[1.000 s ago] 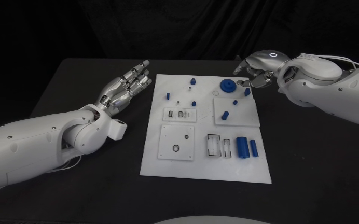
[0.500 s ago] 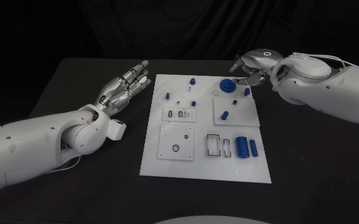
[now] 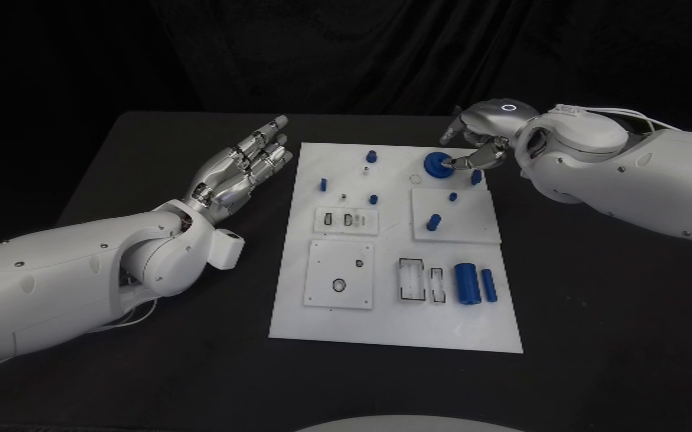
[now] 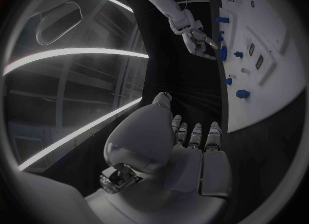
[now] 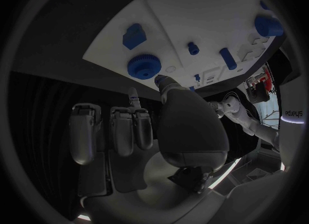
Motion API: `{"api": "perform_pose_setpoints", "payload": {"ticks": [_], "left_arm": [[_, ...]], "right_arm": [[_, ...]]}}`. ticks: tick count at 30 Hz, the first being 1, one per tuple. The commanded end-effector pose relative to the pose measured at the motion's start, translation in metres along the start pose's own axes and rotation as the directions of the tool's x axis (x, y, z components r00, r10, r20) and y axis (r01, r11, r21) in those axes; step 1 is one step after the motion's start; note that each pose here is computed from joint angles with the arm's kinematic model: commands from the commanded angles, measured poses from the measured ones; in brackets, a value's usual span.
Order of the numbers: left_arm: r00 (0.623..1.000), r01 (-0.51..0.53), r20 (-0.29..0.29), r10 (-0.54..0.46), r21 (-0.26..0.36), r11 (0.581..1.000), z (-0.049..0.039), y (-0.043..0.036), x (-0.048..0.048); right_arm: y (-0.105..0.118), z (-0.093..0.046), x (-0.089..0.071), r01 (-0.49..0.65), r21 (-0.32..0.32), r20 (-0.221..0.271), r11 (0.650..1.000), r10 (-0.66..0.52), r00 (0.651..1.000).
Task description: Assemble the parts on the task board
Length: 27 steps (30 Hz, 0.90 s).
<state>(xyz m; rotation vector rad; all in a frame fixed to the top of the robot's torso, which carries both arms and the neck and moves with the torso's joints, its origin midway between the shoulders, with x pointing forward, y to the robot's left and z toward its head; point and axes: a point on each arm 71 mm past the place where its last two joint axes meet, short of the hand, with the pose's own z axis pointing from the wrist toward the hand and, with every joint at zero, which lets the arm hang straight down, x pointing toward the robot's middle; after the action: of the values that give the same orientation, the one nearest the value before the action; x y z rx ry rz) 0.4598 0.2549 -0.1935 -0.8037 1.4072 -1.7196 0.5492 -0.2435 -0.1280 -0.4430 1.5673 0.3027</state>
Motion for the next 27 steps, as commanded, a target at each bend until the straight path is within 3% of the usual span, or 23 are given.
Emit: {"api": "perform_pose_setpoints", "payload": {"ticks": [1, 27], "left_arm": [[1.0, 0.007, -0.019, -0.006, 0.076, 0.997, 0.0007, -0.0054, 0.002], [1.0, 0.01, -0.023, -0.008, 0.072, 0.997, 0.0022, -0.0043, 0.0024]], "right_arm": [[-0.0016, 0.0003, 0.0022, 0.002, 0.026, -0.016, 1.0, -0.002, 1.0], [0.0055, 0.0082, 0.0071, 0.007, 0.016, -0.057, 1.0, -0.006, 0.998]]}}
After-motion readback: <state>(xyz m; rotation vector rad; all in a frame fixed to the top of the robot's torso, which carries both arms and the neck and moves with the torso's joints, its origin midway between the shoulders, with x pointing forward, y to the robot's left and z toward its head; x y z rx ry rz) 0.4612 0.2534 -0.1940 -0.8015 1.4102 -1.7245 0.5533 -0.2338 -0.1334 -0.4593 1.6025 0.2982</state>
